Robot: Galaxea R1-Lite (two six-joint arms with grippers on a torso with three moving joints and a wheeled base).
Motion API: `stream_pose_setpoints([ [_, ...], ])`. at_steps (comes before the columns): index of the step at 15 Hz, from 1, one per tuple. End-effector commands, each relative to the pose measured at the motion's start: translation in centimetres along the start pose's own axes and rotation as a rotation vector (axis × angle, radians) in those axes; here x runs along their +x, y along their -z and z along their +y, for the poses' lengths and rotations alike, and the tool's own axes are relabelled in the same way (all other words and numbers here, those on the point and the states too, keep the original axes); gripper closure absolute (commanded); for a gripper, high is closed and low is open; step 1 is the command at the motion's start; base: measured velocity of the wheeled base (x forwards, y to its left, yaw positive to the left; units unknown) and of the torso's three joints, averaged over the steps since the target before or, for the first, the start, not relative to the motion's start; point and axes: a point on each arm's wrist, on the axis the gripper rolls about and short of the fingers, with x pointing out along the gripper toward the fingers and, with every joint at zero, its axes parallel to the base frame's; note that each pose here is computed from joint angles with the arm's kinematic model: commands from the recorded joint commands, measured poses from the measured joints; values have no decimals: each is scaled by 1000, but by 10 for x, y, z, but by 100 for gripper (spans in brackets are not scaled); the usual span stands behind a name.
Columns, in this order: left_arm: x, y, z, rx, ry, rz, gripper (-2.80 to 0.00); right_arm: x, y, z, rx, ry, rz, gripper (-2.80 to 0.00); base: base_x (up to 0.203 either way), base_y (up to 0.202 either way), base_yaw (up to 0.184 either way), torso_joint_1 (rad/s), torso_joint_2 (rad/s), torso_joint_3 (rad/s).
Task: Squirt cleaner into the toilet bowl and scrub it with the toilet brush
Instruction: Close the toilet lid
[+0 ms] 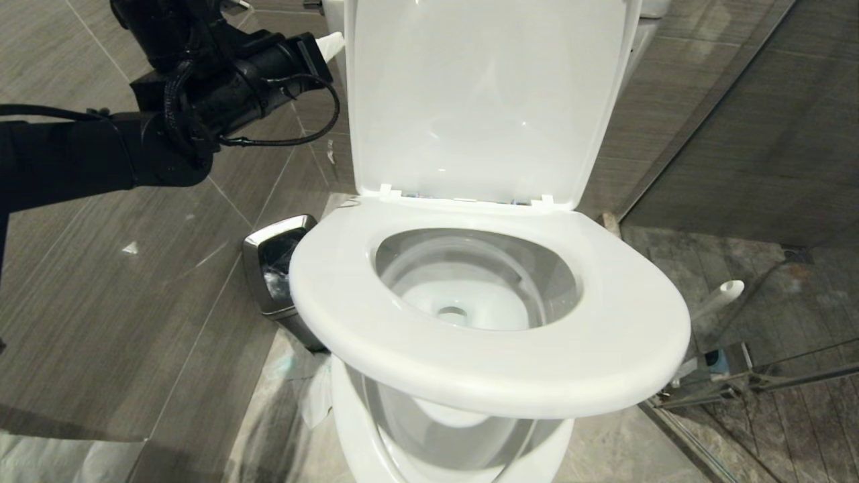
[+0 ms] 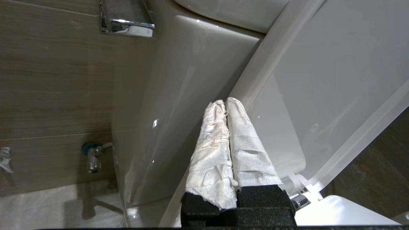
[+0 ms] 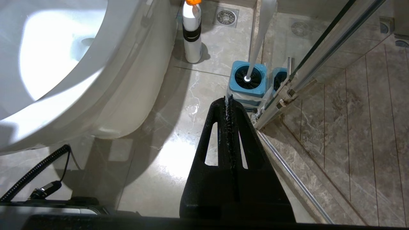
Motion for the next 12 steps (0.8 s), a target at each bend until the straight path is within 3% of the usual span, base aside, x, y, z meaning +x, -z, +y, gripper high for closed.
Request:
stream_pose_setpoints([
  [1,-1,0,4,-3,-1,8,0,0,0,0,0,0,1,0,0,0,0,0,0,0],
  [5,-8,-4,7,-11,103,63,0,0,0,0,0,0,1,0,0,0,0,0,0,0],
  [9,-14,-8,9,-60,193,111,0,0,0,0,0,0,1,0,0,0,0,0,0,0],
  [12,-18,-14,11,-79,205,108,0,0,0,0,0,0,0,0,0,0,0,0,0,0],
])
